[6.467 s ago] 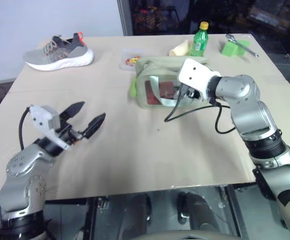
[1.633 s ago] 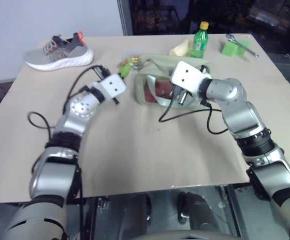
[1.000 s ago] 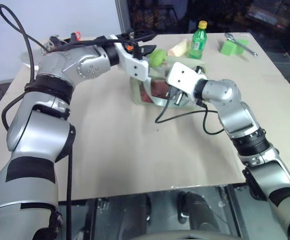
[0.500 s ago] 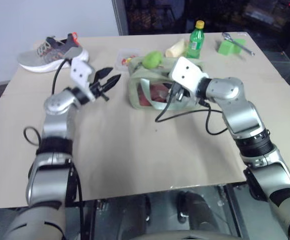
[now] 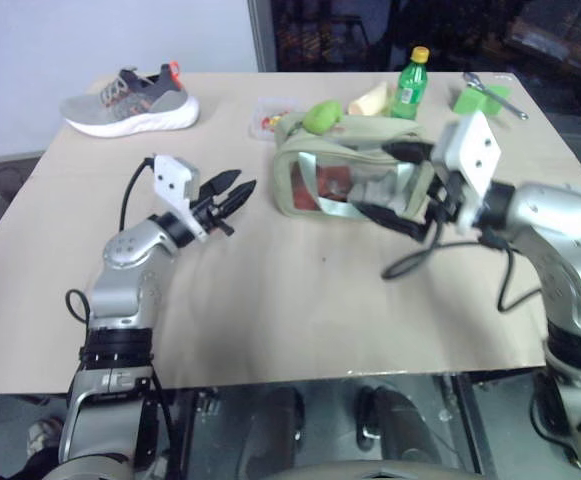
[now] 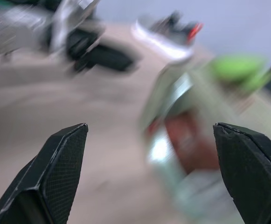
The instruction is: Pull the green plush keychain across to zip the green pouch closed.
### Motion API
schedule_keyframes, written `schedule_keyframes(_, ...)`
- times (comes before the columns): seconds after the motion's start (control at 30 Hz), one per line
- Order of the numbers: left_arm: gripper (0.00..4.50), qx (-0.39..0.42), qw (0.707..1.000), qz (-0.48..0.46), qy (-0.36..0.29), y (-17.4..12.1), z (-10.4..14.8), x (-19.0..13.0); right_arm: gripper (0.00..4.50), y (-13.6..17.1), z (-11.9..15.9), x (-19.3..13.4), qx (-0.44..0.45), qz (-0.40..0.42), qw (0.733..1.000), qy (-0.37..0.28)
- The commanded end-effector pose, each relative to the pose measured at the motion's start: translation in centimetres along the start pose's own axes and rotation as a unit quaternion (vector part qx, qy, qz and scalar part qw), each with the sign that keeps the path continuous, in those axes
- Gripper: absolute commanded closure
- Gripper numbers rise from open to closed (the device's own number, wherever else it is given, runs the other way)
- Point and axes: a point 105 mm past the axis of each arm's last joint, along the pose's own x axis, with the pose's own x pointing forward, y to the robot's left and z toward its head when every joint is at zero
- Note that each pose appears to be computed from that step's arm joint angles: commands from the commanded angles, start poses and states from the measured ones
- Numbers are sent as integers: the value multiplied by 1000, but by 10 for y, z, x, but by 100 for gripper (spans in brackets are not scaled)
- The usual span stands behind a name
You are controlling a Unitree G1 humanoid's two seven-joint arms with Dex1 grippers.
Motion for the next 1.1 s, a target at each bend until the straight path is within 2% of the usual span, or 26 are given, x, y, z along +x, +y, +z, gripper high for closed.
schedule_keyframes(0.03, 221, 5, 1000, -19, -11, 0, 10, 11, 0, 9, 13, -11, -21, -16, 1000, -12)
schedule_keyframes(0.07, 203, 9, 1000, -15, -6, 2, 8, 14, 0, 10, 13, -11, -20, -21, 1000, -10)
schedule_keyframes(0.13, 106, 20, 1000, -13, -4, 2, 8, 24, 0, 11, 11, -13, -20, -37, 999, -5)
schedule_keyframes(0.17, 71, 18, 1000, -23, -5, -2, 7, 28, 0, 12, 11, -14, -20, -43, 999, -3)
schedule_keyframes(0.33, 71, 15, 999, -44, 0, -10, 2, 39, 0, 14, 9, -16, -22, -58, 998, 4)
schedule_keyframes(0.53, 71, 17, 999, -30, -6, -4, 3, 48, 0, 13, 9, -18, -27, -69, 997, 9)
schedule_keyframes(0.67, 185, 20, 999, -32, -10, -1, 6, 45, 0, 14, 9, -19, -29, -72, 997, 11)
schedule_keyframes(1.1, 185, 12, 998, -54, 0, 1, 5, 38, 0, 11, 6, -18, -29, -71, 997, 16)
